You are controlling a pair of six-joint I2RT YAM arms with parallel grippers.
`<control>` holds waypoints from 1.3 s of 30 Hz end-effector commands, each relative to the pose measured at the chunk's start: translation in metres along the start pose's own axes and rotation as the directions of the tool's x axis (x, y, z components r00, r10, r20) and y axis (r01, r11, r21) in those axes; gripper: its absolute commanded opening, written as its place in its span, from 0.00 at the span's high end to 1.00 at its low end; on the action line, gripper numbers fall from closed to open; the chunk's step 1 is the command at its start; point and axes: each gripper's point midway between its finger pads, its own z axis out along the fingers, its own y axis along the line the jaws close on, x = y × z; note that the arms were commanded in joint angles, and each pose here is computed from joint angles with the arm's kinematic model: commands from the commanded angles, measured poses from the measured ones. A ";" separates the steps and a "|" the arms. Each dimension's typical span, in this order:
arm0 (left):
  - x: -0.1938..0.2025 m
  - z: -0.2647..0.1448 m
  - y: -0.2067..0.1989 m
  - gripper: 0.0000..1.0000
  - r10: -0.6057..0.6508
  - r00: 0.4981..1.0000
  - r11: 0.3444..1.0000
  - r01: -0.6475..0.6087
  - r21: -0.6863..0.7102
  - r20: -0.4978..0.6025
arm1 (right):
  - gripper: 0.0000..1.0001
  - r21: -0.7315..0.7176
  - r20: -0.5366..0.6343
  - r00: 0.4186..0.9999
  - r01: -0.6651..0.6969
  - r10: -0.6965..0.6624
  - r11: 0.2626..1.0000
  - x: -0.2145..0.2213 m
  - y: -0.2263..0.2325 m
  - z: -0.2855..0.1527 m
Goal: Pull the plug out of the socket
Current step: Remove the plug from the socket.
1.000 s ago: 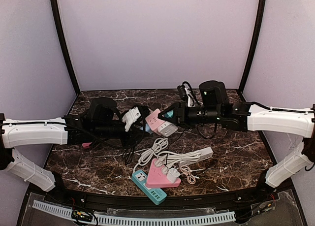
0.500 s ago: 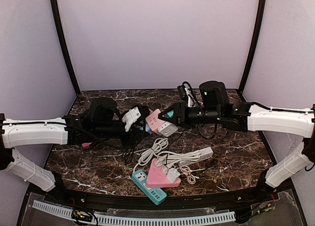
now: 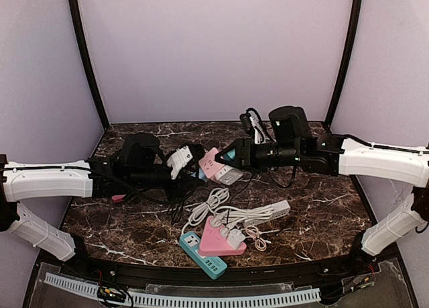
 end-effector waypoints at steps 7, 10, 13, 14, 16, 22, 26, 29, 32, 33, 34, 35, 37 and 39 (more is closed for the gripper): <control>-0.014 -0.009 0.000 0.99 0.020 0.999 1.000 -0.020 0.002 0.031 | 1.00 0.057 0.063 0.998 -0.021 0.018 0.998 -0.015 -0.023 -0.011; -0.013 -0.008 0.000 0.99 0.019 0.999 1.000 -0.019 0.002 0.028 | 1.00 0.006 0.070 0.996 -0.047 0.046 0.999 -0.017 -0.019 -0.014; -0.012 -0.007 0.000 0.99 0.019 1.000 1.000 -0.019 0.002 0.023 | 1.00 -0.029 0.073 0.995 -0.059 0.061 0.998 -0.018 -0.015 -0.016; -0.011 -0.006 0.000 0.99 0.019 1.000 1.000 -0.019 0.001 0.021 | 1.00 -0.035 0.075 0.995 -0.061 0.063 0.998 -0.019 -0.014 -0.017; -0.011 -0.006 0.000 0.99 0.019 1.000 1.000 -0.019 0.002 0.019 | 1.00 -0.052 0.084 0.994 -0.066 0.070 0.996 -0.021 -0.012 -0.019; -0.010 -0.005 0.000 0.99 0.019 1.000 1.000 -0.019 0.003 0.015 | 1.00 -0.064 0.094 0.993 -0.066 0.072 0.996 -0.023 -0.009 -0.023; -0.009 -0.004 -0.001 0.99 0.020 1.000 1.000 -0.020 0.003 0.014 | 1.00 -0.087 0.097 0.992 -0.073 0.082 0.994 -0.023 -0.006 -0.024; -0.010 -0.005 0.000 0.99 0.021 1.000 1.000 -0.021 0.001 0.015 | 1.00 -0.087 0.107 0.991 -0.066 0.075 0.994 -0.025 -0.006 -0.025; -0.010 -0.005 0.001 0.99 0.022 1.000 1.000 -0.022 -0.001 0.015 | 1.00 -0.038 0.122 0.991 -0.056 0.060 0.998 -0.026 -0.014 -0.026; -0.010 -0.005 0.001 0.99 0.022 1.000 1.000 -0.022 -0.001 0.016 | 1.00 -0.013 0.121 0.991 -0.056 0.057 0.998 -0.024 -0.020 -0.026; -0.011 -0.005 0.000 0.99 0.022 1.000 1.000 -0.022 -0.001 0.016 | 1.00 0.007 0.124 0.991 -0.055 0.054 0.998 -0.024 -0.024 -0.026; -0.011 -0.005 0.001 0.99 0.022 1.000 1.000 -0.022 -0.001 0.016 | 1.00 0.024 0.127 0.991 -0.053 0.050 0.998 -0.024 -0.027 -0.027; -0.010 -0.005 0.001 0.99 0.021 1.000 1.000 -0.021 -0.002 0.014 | 1.00 0.070 0.138 0.990 -0.046 0.036 0.996 -0.024 -0.033 -0.029; -0.010 -0.005 0.000 0.99 0.022 1.000 1.000 -0.022 0.000 0.014 | 1.00 0.124 0.153 0.988 -0.038 0.019 0.992 -0.025 -0.040 -0.031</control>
